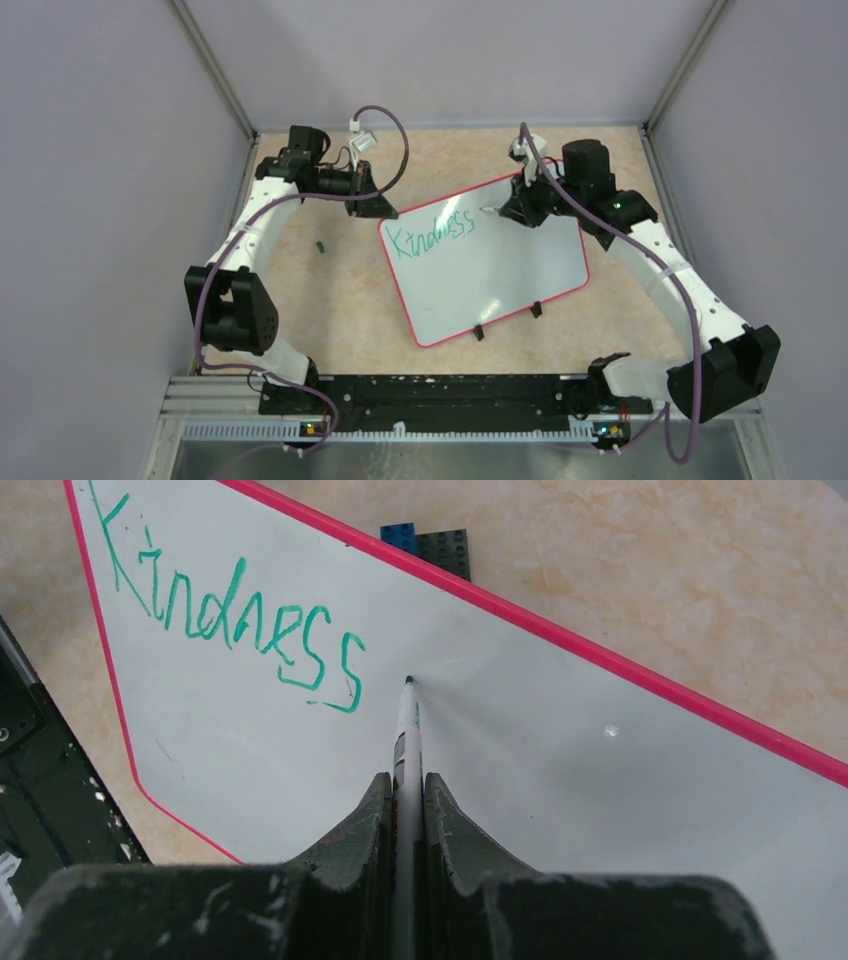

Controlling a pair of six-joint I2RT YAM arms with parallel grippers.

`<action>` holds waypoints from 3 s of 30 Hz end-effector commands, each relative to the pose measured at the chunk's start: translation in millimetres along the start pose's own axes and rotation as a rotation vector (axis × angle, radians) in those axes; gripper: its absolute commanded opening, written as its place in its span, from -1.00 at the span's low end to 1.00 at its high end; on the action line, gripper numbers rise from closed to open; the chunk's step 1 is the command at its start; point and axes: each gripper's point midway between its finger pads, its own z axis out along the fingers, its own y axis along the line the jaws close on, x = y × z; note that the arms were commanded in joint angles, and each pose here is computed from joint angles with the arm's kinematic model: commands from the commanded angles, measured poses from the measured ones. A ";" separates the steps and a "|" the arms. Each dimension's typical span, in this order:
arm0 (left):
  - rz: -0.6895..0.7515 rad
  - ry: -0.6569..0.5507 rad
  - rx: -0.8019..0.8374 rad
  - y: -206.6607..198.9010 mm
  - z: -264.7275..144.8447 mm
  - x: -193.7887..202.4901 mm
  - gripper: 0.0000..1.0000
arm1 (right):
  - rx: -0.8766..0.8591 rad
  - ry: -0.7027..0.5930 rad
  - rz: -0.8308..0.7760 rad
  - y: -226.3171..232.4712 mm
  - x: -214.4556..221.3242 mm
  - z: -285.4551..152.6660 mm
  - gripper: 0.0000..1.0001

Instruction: Write a sentence on the whiteboard

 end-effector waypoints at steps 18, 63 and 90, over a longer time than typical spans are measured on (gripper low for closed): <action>0.000 0.033 0.019 -11.7 7.6 6.8 -1.00 | 0.071 -0.031 -0.009 -32.1 -13.3 -10.7 -1.00; 0.003 0.035 0.018 -11.9 8.4 6.4 -1.00 | 0.007 -0.037 -0.056 -18.6 -35.4 -11.8 -1.00; 0.000 0.037 0.019 -11.6 9.0 7.3 -1.00 | 0.052 -0.002 -0.063 -22.6 -18.0 -24.2 -1.00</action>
